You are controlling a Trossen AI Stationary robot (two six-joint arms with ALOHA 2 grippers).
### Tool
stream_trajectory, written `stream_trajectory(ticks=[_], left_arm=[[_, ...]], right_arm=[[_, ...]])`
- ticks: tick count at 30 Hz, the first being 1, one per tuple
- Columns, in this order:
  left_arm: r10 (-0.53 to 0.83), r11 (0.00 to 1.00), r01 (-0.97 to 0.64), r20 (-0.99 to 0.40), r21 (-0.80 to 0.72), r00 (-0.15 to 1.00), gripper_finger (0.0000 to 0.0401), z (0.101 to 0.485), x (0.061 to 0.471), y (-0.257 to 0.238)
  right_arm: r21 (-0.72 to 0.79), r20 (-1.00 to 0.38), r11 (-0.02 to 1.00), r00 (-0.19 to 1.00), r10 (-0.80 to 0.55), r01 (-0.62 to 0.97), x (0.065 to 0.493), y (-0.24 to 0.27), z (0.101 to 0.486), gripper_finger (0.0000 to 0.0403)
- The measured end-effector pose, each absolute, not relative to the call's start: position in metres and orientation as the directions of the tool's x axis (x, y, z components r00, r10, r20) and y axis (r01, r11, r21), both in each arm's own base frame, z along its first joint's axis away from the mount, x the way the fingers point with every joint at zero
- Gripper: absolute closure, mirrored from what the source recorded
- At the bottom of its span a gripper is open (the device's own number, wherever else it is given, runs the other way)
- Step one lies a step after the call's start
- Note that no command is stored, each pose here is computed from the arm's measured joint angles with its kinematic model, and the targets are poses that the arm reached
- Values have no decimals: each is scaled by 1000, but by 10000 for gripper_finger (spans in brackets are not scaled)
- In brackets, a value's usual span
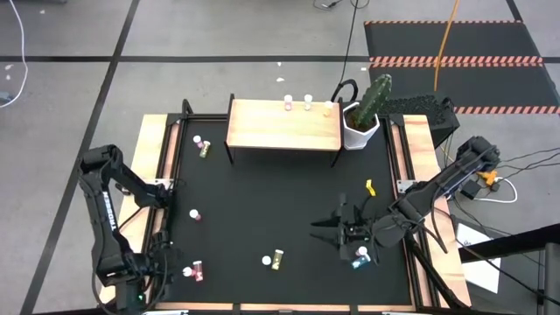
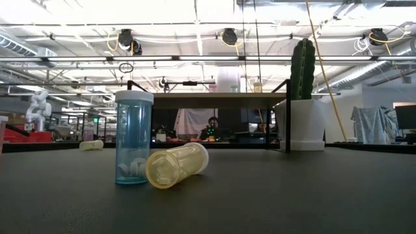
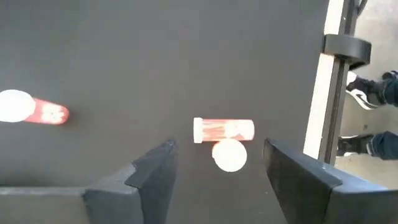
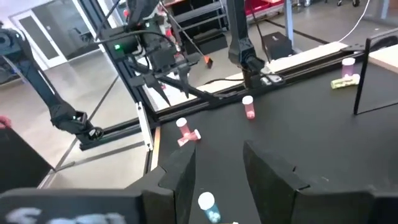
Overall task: Pick and place medicine bottles onto shelf by color
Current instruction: Put the bottom left red pill bottle on the shelf
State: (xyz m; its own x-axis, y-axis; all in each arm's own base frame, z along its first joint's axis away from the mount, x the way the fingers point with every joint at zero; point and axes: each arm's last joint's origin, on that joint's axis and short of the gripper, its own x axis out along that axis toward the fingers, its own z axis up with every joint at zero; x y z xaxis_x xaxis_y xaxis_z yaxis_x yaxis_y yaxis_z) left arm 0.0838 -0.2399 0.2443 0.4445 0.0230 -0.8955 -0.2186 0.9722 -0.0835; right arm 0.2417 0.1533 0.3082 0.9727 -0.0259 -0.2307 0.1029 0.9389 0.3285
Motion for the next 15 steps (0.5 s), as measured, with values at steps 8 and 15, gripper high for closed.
stream_trajectory(ticks=[8, 15], left_arm=[[-103, 991, -31, -891, -130, 442, 100, 206, 81, -245], [-37, 993, -83, -907, -79, 420, 89, 182, 77, -231]], right_arm=[[337, -234, 934, 972, -34, 114, 247, 154, 304, 275], [376, -219, 918, 975, -44, 126, 251, 153, 303, 275]])
